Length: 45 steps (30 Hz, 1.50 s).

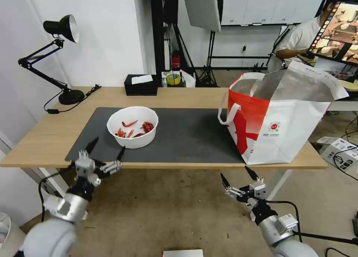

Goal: Pick up the trash from the table and place it into the takeout bag.

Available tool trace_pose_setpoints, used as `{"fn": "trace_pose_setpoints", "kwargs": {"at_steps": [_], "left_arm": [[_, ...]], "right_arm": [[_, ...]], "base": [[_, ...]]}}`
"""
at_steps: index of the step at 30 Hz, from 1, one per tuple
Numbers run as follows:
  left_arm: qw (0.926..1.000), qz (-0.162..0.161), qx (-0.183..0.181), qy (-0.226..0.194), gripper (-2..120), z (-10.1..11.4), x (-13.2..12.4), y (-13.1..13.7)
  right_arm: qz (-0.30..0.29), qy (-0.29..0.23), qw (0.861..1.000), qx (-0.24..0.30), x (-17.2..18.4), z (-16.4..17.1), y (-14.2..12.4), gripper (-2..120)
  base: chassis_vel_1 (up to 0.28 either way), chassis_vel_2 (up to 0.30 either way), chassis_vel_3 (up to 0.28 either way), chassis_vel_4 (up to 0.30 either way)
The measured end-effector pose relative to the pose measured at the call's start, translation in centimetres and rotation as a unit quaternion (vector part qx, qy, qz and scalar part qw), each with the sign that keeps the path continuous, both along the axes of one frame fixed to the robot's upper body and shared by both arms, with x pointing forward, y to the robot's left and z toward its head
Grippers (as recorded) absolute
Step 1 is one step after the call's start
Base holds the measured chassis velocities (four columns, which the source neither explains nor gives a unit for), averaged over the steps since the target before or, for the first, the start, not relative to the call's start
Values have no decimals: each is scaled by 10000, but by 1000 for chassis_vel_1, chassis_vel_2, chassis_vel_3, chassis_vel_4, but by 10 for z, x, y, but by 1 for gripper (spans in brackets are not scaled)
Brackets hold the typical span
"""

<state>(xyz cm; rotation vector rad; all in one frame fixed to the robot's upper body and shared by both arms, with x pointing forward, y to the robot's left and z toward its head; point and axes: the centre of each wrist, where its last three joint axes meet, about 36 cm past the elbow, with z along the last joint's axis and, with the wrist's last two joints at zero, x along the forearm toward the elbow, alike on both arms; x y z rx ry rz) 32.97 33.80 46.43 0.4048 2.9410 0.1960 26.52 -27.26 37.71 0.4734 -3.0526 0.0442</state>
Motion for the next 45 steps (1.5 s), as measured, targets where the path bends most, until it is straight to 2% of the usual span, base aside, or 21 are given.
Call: {"fn": "trace_pose_setpoints", "kwargs": {"at_steps": [5, 6, 7, 10, 12, 14, 15, 17, 18, 19, 22, 23, 26, 27, 28, 30, 32, 35, 36, 40, 45], "left_arm": [[9993, 117, -74, 351, 100, 23, 15, 4], [9982, 100, -158, 569, 100, 35, 28, 2], [9982, 100, -158, 569, 100, 35, 28, 2], [9929, 91, -274, 1151, 100, 57, 61, 4], [9912, 135, -244, 1293, 100, 63, 66, 6], [9830, 364, -397, 1758, 100, 78, 77, 13], [9830, 364, -397, 1758, 100, 78, 77, 13], [9731, 473, -584, 2176, 100, 89, 91, 21], [9683, 484, -654, 2360, 100, 95, 97, 23], [9683, 484, -654, 2360, 100, 95, 97, 23], [9540, 458, -857, 2838, 100, 108, 111, 30], [9540, 458, -857, 2838, 100, 108, 111, 30], [9391, 291, -1138, 3231, 100, 113, 133, 32], [9349, 302, -1178, 3333, 100, 114, 140, 31], [9349, 302, -1178, 3333, 100, 114, 140, 31], [9254, 366, -1239, 3564, 100, 116, 158, 29], [9236, 389, -1233, 3608, 100, 117, 162, 29], [9155, 629, -1106, 3818, 100, 117, 187, 30], [9155, 629, -1106, 3818, 100, 117, 187, 30], [9092, 959, -1023, 3919, 100, 114, 208, 28], [9048, 1106, -984, 3993, 100, 111, 216, 26]], "right_arm": [[1, 0, 10000, 1, 0, 0, 0, 100], [1, 0, 10000, 1, 0, 0, 0, 100], [1, 0, 10000, 1, 0, 0, 0, 100], [1, 0, 10000, 2, 0, 0, 0, 100], [0, 0, 10000, 2, 0, 0, 0, 100], [0, 0, 10000, 2, 0, 0, 0, 100], [0, 0, 10000, 2, 0, 0, 0, 100], [1, 0, 10000, 2, 0, 0, 0, 100], [1, 0, 10000, 2, 0, 0, 0, 100], [1, 0, 10000, 2, 0, 0, 0, 100], [0, 0, 10000, 2, 0, 0, 0, 100], [0, 0, 10000, 2, 0, 0, 0, 100], [1, 0, 10000, 3, 0, 0, 0, 100], [0, -1, 10000, 3, 0, 0, 0, 100], [0, -1, 10000, 3, 0, 0, 0, 100], [1, 0, 10000, 3, 0, 0, 0, 100], [1, 0, 10000, 3, 0, 0, 0, 100], [1, 0, 10000, 3, 0, 0, 0, 100], [1, 0, 10000, 3, 0, 0, 0, 100], [1, -1, 10000, 3, 0, 0, 0, 100], [1, -1, 10000, 3, 0, 0, 0, 100]], "base": [[0, 0, 0, 0], [0, 0, 0, 0], [0, 0, 0, 0], [0, 0, 0, 0], [0, 0, 0, 0], [0, 0, 0, 0], [0, 0, 0, 0], [0, 0, 0, 0], [0, 0, 0, 0], [0, 0, 0, 0], [0, 0, 0, 0], [0, 0, 0, 0], [0, 0, 0, 0], [0, 0, 0, 0], [0, 0, 0, 0], [0, 0, 0, 0], [0, 0, 0, 0], [0, 0, 0, 0], [0, 0, 0, 0], [0, 0, 0, 0], [0, 0, 0, 0]]}}
